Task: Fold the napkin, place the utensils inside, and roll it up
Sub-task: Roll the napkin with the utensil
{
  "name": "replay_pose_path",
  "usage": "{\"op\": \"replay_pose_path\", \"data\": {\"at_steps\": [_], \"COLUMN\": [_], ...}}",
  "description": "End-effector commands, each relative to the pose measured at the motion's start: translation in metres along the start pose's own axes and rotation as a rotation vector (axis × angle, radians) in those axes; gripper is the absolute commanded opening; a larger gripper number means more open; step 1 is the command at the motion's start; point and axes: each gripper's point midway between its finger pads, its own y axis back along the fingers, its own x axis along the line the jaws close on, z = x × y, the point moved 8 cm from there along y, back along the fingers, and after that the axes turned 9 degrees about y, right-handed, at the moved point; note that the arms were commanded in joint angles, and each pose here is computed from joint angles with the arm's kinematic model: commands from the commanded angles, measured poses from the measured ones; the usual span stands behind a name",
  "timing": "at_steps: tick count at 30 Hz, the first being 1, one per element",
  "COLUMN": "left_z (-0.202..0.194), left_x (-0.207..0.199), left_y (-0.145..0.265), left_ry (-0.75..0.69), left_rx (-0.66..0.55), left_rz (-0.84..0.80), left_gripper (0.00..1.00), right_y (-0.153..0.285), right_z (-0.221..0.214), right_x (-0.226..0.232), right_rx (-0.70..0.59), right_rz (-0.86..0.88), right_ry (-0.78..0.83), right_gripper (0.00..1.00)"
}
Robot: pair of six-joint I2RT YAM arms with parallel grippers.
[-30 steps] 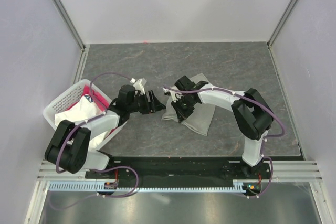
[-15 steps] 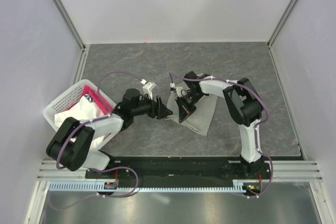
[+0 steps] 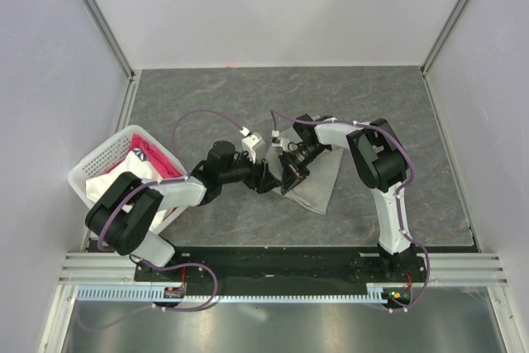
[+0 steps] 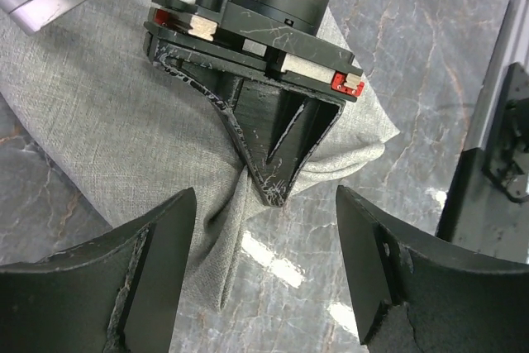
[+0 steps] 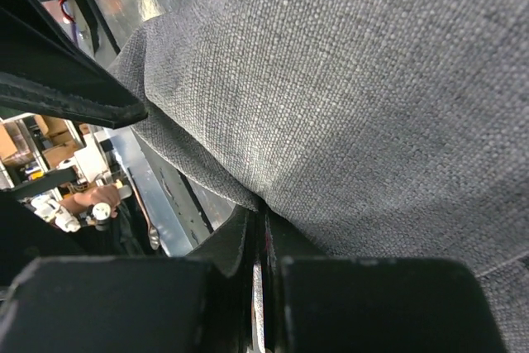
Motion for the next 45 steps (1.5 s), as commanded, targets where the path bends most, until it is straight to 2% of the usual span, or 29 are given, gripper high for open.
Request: {"op": "replay_pose_path", "data": {"at_steps": [1,14,25,27,32,40,43,44,45], "left_z": [0.016,0.002,-0.012,-0.014,-0.022,-0.023,-0.025,-0.026,-0.027], "left_x": [0.003,0.011,0.015,0.013,0.015,0.016,0.018,0.018,0.018], "left_y": [-0.009,-0.016,-0.023,-0.025,-0.028,-0.030,-0.030,-0.030,-0.031], "left_ry": [-0.134,-0.212,-0.225,-0.229,-0.252,-0.258,-0.253,-0.249,-0.244], "left_rx": [-0.061,-0.005,0.122,0.148,0.241,0.282,0.301,0.307,0.312], "left_rz": [0.033,0.130,0.139,0.148,0.186,0.216,0.220,0.219,0.221], "left_gripper": [0.76,0.77,0.77,0.74,0.59,0.43,0.40,0.38,0.37], "right_y": [-0.006,-0.004,-0.002,-0.003,0.001,0.008,0.016,0.023,0.027], "right_z": [0.001,0.002,0.005,0.004,0.006,0.009,0.013,0.015,0.017], "right_x": [-0.015,-0.016,-0.017,-0.018,-0.017,-0.015,-0.010,-0.005,-0.003], "right_rx": [0.005,-0.012,-0.033,-0.032,-0.046,-0.073,-0.104,-0.129,-0.143], "right_rz": [-0.023,0.010,0.042,0.046,0.049,0.055,0.044,0.033,0.011], "right_ry": [0.039,0.033,0.013,0.005,0.010,0.015,0.021,0.029,0.009], "right_gripper": [0.00,0.00,0.00,0.00,0.00,0.00,0.06,0.16,0.20]}}
